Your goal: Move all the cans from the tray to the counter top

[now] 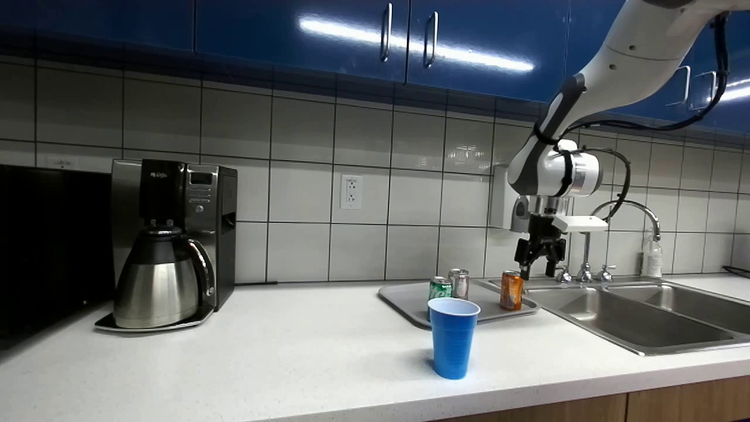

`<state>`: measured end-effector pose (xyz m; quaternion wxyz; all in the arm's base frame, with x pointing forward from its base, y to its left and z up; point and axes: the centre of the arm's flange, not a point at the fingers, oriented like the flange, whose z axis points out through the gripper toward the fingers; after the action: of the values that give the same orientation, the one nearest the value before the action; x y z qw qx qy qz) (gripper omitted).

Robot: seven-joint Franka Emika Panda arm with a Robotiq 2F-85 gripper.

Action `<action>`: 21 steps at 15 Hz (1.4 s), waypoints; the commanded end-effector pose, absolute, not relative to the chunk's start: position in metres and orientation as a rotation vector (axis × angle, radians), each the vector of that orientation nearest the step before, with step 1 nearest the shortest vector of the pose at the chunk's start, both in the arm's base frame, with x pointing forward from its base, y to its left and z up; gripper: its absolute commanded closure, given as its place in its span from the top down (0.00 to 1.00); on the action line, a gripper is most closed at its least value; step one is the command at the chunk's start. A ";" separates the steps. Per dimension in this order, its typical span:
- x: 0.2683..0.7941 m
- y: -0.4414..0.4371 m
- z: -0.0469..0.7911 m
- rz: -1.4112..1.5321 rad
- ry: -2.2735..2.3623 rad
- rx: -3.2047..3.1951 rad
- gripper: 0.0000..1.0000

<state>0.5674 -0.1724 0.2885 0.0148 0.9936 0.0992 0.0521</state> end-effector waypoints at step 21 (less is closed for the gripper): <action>0.665 -0.174 0.246 0.213 0.239 3.082 1.00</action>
<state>0.6527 -0.1697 0.2447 0.0203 0.9937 0.0848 0.0703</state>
